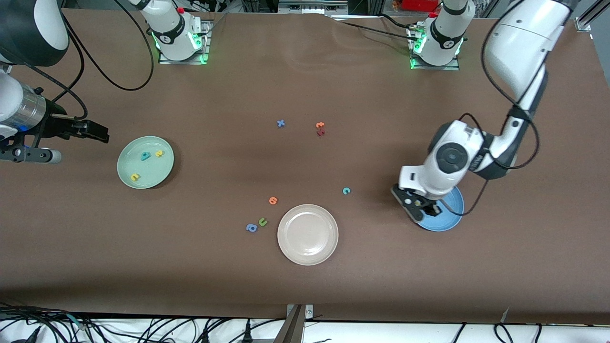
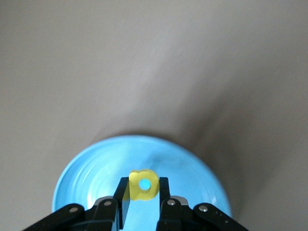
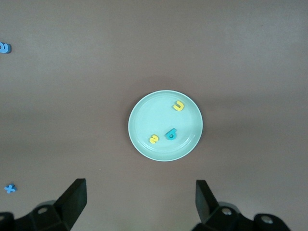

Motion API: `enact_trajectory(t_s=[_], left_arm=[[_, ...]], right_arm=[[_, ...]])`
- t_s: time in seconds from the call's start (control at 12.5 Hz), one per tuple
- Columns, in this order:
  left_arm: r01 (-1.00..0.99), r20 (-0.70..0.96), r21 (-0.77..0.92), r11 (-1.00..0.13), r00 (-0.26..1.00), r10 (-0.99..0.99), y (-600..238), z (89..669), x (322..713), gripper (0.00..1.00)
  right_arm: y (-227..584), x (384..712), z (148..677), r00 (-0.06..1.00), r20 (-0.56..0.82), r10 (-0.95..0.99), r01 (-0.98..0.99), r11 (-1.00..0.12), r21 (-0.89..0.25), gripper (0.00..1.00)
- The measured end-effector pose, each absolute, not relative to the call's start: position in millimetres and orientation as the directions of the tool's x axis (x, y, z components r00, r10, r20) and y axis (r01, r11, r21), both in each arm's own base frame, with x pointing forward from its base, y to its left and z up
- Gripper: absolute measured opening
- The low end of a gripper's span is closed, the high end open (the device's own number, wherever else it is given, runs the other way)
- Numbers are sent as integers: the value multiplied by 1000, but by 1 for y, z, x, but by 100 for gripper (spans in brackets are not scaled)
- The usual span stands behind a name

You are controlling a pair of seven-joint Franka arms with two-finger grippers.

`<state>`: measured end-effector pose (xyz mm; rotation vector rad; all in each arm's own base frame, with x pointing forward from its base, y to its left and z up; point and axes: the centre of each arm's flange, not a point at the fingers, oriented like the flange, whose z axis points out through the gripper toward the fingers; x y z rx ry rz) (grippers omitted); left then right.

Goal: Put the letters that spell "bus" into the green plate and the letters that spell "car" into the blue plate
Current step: 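Lower the yellow d onto the blue plate and open the left gripper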

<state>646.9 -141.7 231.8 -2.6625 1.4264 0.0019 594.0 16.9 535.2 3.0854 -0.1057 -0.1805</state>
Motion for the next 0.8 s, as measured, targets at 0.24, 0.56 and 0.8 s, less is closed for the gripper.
enact_trajectory(t_s=[0.24, 0.56, 0.8], left_arm=[[-842, -49, -71, -534, 538, -842, -142, 231, 641, 58], [-805, 25, -9, -593, 593, -805, -217, 247, 621, 100], [-716, 34, 7, -698, 698, -715, -288, 249, 593, 100]], right_arm=[[16, 594, 535, 991, -115, -73, -67, -996, 54, 100], [15, 594, 535, 991, -116, -73, -67, -996, 54, 100], [15, 594, 535, 991, -116, -74, -68, -996, 54, 100]])
